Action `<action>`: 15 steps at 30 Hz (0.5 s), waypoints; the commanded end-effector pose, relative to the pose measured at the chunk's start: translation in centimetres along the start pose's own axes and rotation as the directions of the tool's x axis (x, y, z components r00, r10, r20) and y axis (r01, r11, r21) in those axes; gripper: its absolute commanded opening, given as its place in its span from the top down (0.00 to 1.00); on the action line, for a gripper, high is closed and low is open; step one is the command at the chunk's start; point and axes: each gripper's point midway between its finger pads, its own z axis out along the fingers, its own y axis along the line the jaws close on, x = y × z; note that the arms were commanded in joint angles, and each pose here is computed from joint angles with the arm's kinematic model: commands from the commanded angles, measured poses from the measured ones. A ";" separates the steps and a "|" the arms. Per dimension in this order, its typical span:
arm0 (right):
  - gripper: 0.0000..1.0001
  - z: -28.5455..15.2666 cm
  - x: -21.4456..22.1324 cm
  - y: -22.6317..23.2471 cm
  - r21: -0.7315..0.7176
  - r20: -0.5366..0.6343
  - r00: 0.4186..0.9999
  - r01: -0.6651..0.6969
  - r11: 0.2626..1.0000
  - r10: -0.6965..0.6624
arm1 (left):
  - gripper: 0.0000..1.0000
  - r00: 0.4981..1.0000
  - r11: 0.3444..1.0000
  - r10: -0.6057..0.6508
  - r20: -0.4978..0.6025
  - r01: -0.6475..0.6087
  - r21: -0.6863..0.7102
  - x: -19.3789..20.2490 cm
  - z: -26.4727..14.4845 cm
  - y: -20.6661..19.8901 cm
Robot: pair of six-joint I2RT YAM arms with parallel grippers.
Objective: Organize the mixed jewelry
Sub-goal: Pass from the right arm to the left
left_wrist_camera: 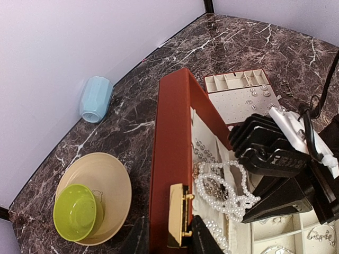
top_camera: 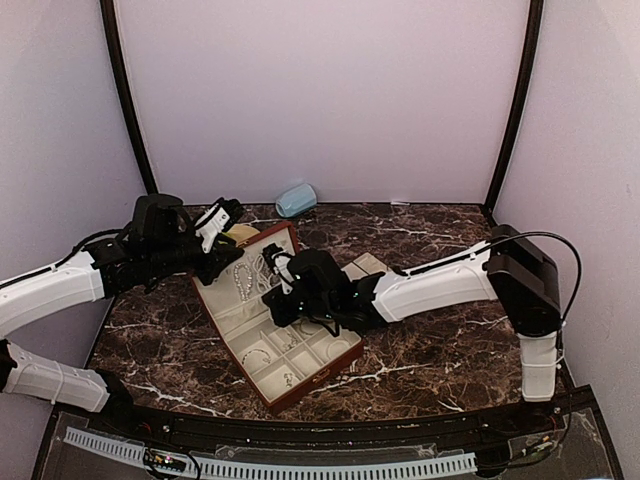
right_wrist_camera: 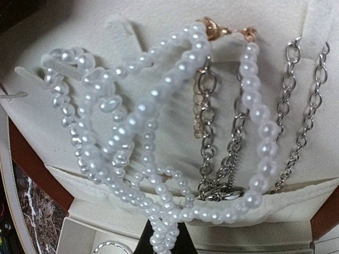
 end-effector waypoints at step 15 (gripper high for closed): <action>1.00 -6.5 -3.6 3.8 -0.210 0.087 0.996 0.042 0.977 -0.024 | 0.37 0.994 0.995 -0.091 0.060 0.089 0.036 -0.5 -1.9 -1.1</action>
